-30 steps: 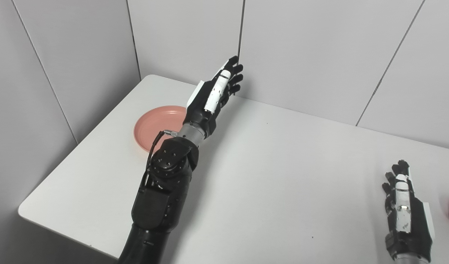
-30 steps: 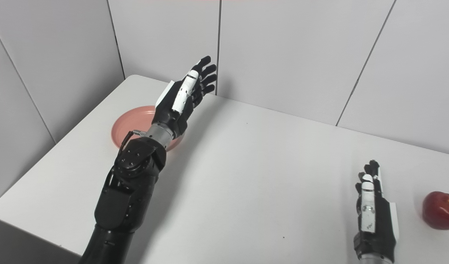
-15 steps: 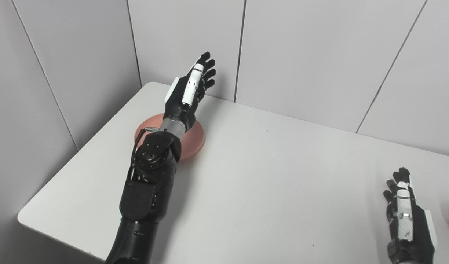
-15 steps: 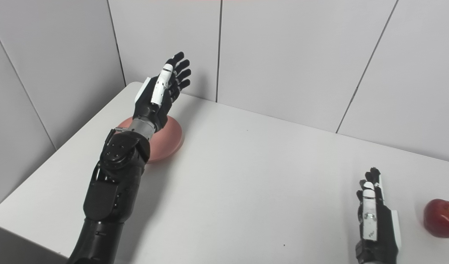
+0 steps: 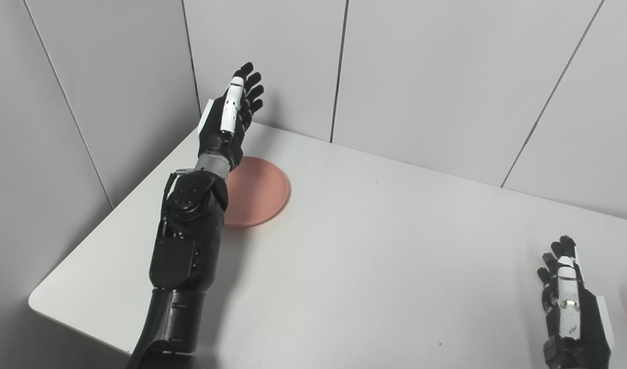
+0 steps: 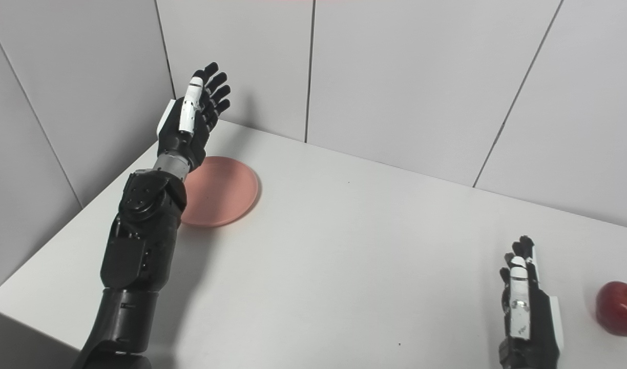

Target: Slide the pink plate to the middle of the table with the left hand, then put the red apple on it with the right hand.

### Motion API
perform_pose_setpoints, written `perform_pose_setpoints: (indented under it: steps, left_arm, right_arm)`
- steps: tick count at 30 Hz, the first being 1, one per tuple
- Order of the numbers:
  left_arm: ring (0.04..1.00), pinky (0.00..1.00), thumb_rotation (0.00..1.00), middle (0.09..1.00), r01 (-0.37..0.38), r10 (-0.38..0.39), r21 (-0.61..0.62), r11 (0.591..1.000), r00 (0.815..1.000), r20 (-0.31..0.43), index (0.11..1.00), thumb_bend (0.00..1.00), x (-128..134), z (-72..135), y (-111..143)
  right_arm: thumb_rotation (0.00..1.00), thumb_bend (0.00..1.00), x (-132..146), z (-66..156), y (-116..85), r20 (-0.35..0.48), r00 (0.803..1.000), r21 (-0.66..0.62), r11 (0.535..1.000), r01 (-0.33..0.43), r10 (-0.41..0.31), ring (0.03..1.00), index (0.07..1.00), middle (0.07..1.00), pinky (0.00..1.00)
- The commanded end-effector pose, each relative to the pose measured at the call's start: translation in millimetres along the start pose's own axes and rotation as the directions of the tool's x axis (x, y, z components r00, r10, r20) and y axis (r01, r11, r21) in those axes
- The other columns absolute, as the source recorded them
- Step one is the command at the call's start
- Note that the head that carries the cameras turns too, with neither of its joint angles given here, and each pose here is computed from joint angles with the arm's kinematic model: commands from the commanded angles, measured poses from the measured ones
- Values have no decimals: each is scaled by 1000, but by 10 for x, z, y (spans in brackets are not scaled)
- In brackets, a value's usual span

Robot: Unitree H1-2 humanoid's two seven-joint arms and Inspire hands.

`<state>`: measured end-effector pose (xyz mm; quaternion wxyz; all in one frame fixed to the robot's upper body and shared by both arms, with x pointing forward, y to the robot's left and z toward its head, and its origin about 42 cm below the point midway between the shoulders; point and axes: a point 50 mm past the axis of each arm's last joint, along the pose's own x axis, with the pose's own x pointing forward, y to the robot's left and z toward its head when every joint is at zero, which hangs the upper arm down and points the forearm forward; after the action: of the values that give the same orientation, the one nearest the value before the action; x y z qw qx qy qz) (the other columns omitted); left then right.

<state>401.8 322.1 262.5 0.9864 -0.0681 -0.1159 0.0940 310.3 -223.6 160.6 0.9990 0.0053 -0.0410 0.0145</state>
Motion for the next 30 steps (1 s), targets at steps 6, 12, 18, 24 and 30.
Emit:
perform_pose_setpoints:
  steps: [6, 12, 18, 24, 30]
  left_arm:
    - [926, 929, 1000, 925, -29, 26, 21, 999, 992, 120, 899, 383, 124, 302, 141]
    - [907, 900, 1000, 914, -66, 63, 22, 998, 991, 119, 893, 351, 150, 337, 254]
    - [874, 865, 1000, 873, -114, 112, 16, 993, 988, 106, 853, 326, 167, 346, 378]
    - [845, 825, 1000, 845, -156, 154, 12, 988, 984, 85, 827, 311, 205, 261, 557]
    - [850, 846, 1000, 853, -195, 193, 16, 981, 978, 77, 835, 312, 227, 213, 721]
  right_arm:
    - [1000, 24, 65, 151, -4, 56, 998, -15, 1000, -9, 9, 1000, 1000, 1000, 1000]
    - [1000, 10, 65, 165, -15, 56, 998, -8, 1000, -5, 6, 1000, 1000, 1000, 1000]
    - [1000, 24, 56, 181, -14, 48, 999, 5, 1000, -1, 0, 1000, 1000, 1000, 1000]
    - [1000, 29, 62, 184, -19, 50, 999, 3, 1000, -3, 3, 1000, 1000, 1000, 1000]
    - [1000, 22, 66, 180, -33, 59, 998, -10, 1000, -8, 9, 1000, 1000, 1000, 1000]
